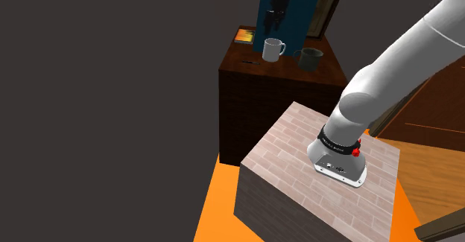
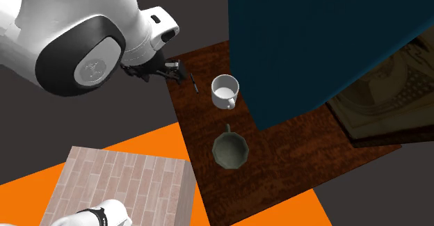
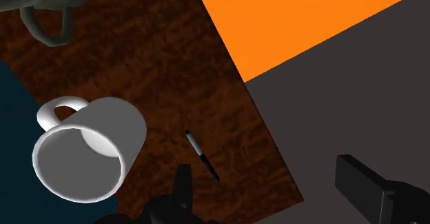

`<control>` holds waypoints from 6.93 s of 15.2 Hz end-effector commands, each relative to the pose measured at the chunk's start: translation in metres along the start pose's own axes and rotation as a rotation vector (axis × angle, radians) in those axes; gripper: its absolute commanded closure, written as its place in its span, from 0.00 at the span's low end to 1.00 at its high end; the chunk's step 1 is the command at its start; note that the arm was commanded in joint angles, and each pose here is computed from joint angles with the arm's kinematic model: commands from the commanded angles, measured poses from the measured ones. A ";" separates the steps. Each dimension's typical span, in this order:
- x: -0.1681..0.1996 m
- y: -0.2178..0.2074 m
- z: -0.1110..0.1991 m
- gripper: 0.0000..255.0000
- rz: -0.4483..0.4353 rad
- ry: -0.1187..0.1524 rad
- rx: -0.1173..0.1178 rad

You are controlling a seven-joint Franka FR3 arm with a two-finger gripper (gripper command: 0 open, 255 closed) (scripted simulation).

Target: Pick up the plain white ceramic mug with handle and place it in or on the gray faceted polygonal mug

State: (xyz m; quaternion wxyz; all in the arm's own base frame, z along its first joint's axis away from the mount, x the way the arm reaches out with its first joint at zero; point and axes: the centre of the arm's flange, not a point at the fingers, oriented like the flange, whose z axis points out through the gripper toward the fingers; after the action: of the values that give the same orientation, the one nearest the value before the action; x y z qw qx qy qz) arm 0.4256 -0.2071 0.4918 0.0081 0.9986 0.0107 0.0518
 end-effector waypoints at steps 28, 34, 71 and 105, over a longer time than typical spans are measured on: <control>0.049 0.132 0.153 0.00 -0.026 -0.080 0.017; 0.049 0.132 0.153 1.00 -0.026 -0.080 0.017; 0.067 0.135 -0.017 1.00 -0.026 -0.080 0.017; -0.151 0.166 0.031 1.00 -0.026 -0.080 0.017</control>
State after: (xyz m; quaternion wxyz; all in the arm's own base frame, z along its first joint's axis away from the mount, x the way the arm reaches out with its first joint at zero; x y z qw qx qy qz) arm 0.2821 -0.3763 0.4526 0.0005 0.9997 0.0236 0.0112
